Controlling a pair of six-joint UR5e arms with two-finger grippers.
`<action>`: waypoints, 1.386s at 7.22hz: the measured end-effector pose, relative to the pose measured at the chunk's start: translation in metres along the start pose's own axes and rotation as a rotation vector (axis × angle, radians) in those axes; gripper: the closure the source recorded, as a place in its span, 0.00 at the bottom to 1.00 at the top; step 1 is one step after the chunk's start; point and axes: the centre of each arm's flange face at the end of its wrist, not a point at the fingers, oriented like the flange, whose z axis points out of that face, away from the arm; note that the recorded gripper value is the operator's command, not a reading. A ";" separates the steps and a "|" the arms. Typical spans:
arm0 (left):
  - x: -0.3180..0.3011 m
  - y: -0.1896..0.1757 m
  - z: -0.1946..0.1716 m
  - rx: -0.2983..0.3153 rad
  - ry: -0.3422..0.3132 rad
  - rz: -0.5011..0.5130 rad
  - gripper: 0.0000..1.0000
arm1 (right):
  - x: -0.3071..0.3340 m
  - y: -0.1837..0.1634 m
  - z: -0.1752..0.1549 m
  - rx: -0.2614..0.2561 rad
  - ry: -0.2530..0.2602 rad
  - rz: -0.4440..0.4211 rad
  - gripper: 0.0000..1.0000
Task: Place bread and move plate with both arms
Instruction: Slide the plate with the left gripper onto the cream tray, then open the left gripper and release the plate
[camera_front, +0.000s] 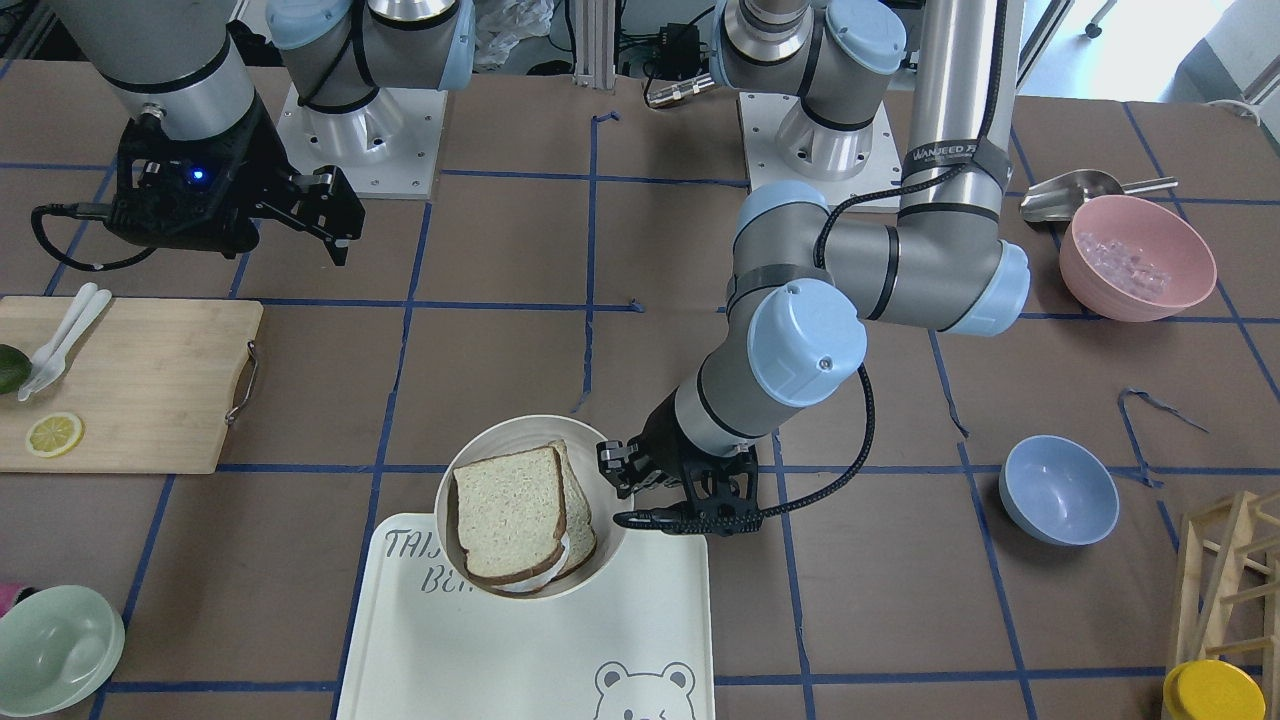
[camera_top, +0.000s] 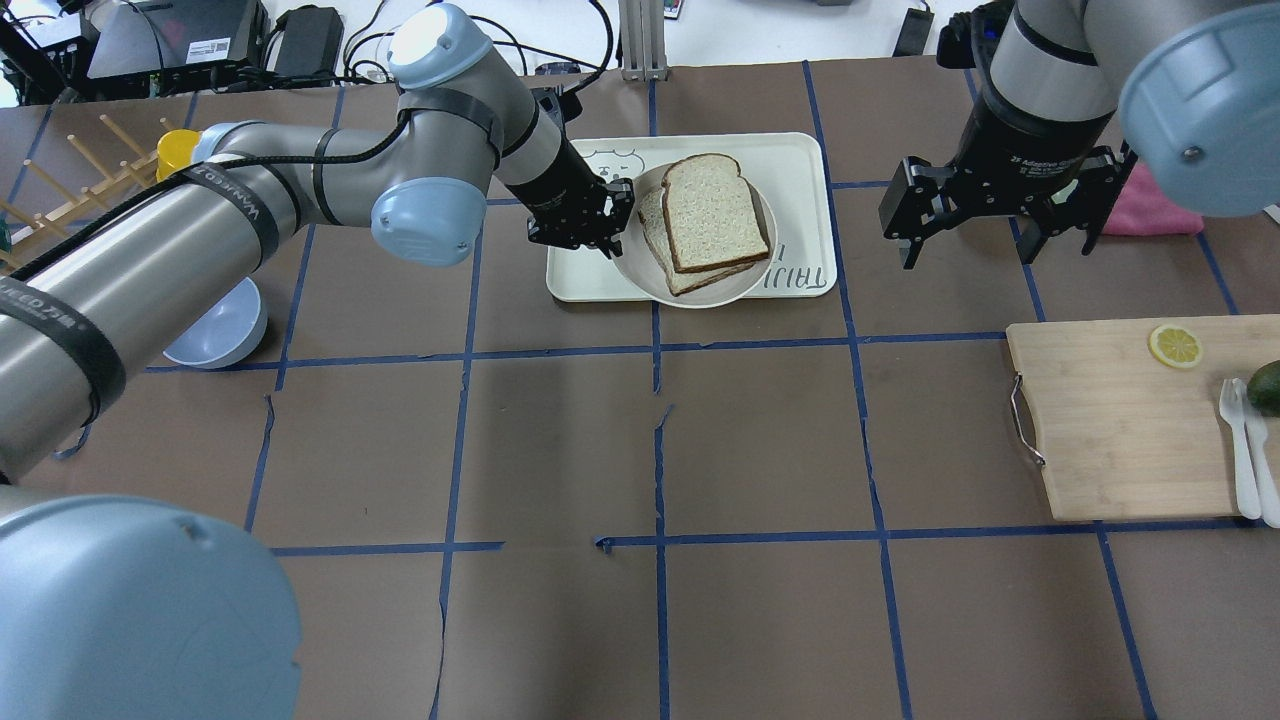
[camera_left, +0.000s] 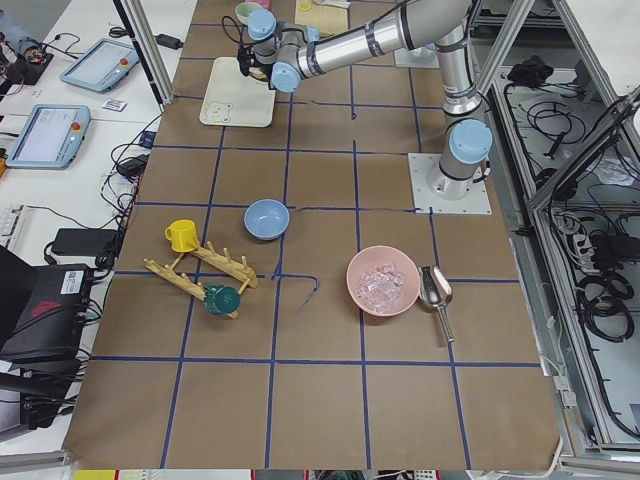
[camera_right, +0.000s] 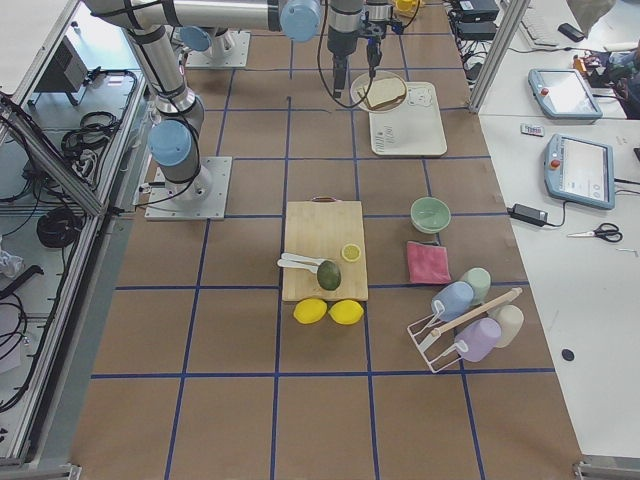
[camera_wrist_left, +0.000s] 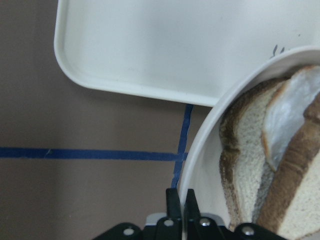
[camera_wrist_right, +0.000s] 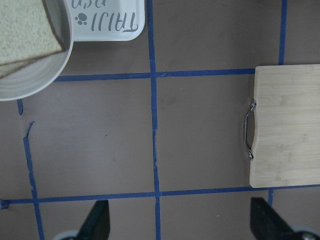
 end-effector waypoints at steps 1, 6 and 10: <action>0.000 -0.018 0.005 0.011 -0.006 0.019 1.00 | 0.000 0.000 0.000 0.002 0.001 0.001 0.00; -0.012 -0.078 0.044 0.026 -0.031 0.046 1.00 | 0.000 0.000 -0.001 0.003 -0.002 0.000 0.00; -0.021 -0.088 0.072 0.005 -0.037 0.033 0.87 | -0.001 0.000 -0.003 0.007 -0.009 -0.002 0.00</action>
